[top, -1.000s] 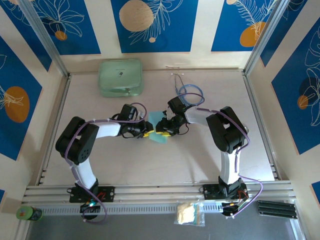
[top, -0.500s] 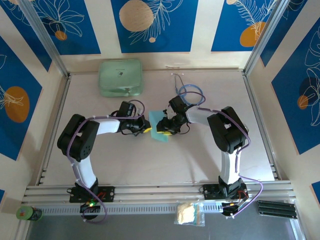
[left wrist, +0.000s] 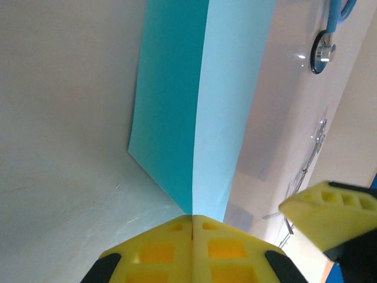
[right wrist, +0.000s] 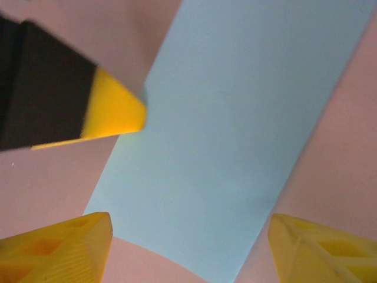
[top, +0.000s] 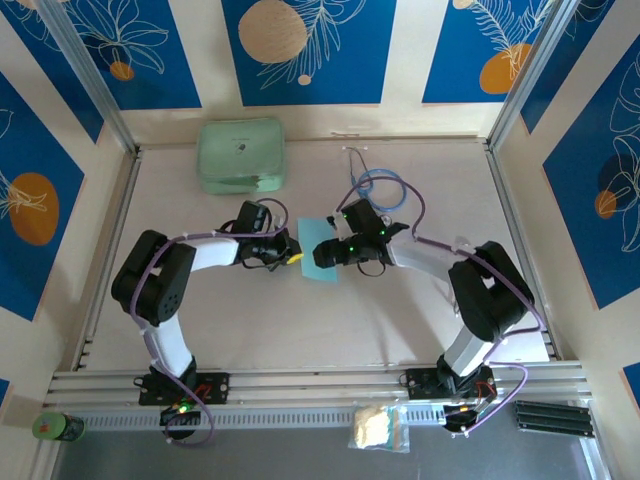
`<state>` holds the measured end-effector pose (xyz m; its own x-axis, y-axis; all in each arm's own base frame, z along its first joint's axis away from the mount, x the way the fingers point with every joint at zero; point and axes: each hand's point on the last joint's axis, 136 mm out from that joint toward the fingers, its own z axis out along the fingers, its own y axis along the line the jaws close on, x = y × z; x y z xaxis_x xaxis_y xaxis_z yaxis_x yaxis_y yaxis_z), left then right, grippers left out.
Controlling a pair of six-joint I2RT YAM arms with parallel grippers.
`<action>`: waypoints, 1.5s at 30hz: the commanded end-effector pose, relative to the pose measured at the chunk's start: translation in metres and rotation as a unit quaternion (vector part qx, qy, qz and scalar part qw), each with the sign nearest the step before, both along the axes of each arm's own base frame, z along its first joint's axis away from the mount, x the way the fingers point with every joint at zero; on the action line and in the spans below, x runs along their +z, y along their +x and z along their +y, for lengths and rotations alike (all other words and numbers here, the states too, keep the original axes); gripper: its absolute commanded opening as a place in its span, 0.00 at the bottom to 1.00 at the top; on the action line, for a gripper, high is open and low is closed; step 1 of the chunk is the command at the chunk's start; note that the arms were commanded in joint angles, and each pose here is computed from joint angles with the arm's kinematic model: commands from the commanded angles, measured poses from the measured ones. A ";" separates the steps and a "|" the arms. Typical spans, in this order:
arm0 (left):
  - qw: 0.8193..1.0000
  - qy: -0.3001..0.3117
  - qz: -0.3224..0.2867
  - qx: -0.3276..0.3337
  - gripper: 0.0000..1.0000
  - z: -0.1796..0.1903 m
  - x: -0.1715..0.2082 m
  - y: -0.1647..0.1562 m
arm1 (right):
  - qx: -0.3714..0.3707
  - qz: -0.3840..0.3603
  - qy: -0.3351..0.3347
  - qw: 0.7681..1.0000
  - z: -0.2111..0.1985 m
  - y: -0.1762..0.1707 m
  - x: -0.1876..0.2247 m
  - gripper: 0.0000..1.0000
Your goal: Fold a paper plane with a square sheet of paper (pick it up from the middle)
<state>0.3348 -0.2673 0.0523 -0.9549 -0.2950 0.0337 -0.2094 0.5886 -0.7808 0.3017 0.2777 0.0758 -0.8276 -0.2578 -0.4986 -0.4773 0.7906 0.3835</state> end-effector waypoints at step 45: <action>1.000 -0.005 0.007 -0.001 0.00 -0.005 0.015 -0.006 | 0.208 -0.364 -0.116 0.900 0.041 -0.019 -0.009 0.32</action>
<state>0.3317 -0.2708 0.0590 -0.9496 -0.3081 0.0574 -0.2339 0.5747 -0.7842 0.2854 0.3081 0.0573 -0.1181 -0.6633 -0.7390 -0.7888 0.5147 -0.3359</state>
